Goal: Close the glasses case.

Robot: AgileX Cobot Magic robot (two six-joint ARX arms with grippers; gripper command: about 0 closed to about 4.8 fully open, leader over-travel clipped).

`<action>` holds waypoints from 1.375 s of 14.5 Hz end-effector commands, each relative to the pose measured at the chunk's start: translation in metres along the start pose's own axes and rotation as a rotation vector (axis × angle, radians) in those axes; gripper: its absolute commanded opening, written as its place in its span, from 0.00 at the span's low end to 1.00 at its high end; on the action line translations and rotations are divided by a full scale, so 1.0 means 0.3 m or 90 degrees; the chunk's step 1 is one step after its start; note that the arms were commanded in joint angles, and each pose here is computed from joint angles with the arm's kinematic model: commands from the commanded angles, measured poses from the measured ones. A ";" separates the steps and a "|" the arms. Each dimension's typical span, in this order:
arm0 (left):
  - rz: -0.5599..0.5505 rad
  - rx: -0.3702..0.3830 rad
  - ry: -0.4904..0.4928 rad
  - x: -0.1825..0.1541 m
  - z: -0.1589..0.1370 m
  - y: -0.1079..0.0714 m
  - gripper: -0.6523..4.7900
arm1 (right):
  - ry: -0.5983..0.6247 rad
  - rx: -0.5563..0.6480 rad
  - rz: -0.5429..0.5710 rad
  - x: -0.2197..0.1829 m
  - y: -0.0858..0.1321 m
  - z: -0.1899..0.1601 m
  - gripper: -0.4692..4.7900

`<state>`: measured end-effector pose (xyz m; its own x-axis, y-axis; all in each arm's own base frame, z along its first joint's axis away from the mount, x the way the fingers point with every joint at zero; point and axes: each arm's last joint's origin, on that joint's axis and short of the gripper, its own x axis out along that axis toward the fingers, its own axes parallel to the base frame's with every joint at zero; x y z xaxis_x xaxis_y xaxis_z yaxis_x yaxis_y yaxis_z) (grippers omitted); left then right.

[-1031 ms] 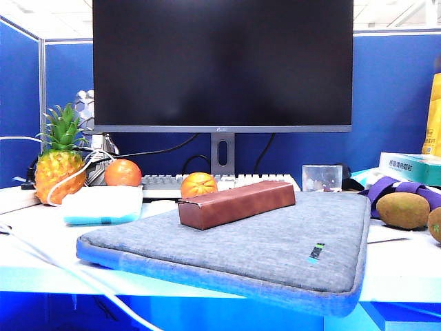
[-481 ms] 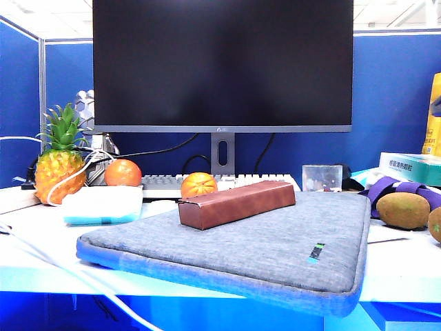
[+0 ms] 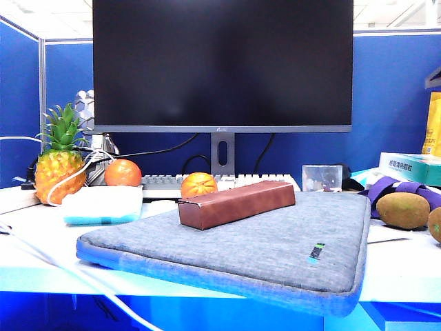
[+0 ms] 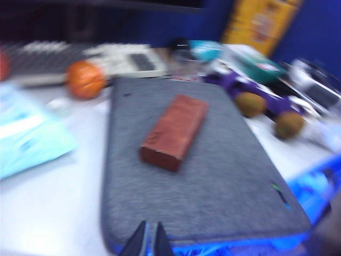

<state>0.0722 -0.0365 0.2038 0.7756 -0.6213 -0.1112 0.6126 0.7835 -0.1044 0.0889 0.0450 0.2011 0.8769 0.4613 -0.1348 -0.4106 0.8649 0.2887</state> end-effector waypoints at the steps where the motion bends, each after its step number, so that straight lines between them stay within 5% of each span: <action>1: -0.021 0.008 -0.008 -0.001 0.007 -0.004 0.17 | -0.014 0.001 0.002 -0.001 0.003 0.009 0.08; 4: 0.057 -0.008 -0.015 -0.002 0.009 0.008 0.17 | -0.013 0.001 0.002 -0.001 0.002 0.009 0.08; 20: 0.070 0.017 -0.054 -0.003 0.029 0.008 0.17 | -0.012 0.000 0.003 -0.001 0.002 0.008 0.08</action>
